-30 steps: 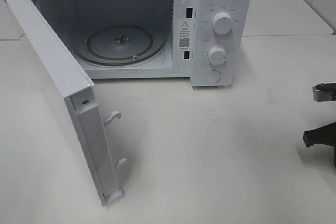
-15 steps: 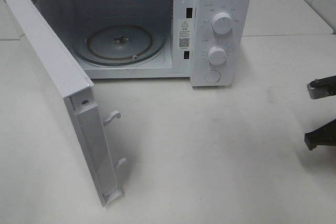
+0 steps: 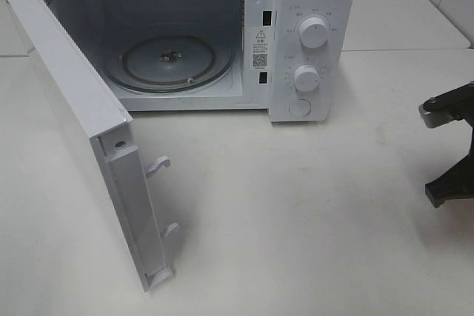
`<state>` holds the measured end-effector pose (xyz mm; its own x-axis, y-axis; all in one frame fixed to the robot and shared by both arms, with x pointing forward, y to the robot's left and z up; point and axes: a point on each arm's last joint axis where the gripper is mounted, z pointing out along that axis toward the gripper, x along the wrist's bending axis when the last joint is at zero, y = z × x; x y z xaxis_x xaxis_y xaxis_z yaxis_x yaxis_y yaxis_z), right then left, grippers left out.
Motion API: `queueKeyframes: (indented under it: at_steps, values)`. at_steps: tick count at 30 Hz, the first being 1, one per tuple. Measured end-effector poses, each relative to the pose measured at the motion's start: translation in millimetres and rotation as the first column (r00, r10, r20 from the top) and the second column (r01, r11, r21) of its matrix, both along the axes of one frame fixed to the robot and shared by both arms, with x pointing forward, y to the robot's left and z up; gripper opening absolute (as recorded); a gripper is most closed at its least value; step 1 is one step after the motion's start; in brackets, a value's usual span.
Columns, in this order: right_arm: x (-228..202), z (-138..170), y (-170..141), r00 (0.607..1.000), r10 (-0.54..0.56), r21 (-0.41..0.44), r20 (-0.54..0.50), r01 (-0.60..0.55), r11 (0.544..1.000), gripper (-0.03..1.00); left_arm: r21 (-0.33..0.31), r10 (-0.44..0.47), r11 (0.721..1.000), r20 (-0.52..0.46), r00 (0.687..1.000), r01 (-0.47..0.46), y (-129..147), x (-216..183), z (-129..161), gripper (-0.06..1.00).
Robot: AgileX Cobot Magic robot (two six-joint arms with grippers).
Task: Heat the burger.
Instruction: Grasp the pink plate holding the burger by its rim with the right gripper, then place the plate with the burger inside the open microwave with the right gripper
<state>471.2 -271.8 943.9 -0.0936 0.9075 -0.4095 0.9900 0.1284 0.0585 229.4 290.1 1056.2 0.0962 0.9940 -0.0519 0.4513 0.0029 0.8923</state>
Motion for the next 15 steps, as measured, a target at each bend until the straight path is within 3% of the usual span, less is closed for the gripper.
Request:
queueKeyframes:
  at_steps: [15]
  values:
    - [-30,16,26,0.985,0.167,-0.006,0.053,-0.167,0.986,0.06,0.0,0.0,1.0,0.0,1.0,0.0,0,0,0,0.86]
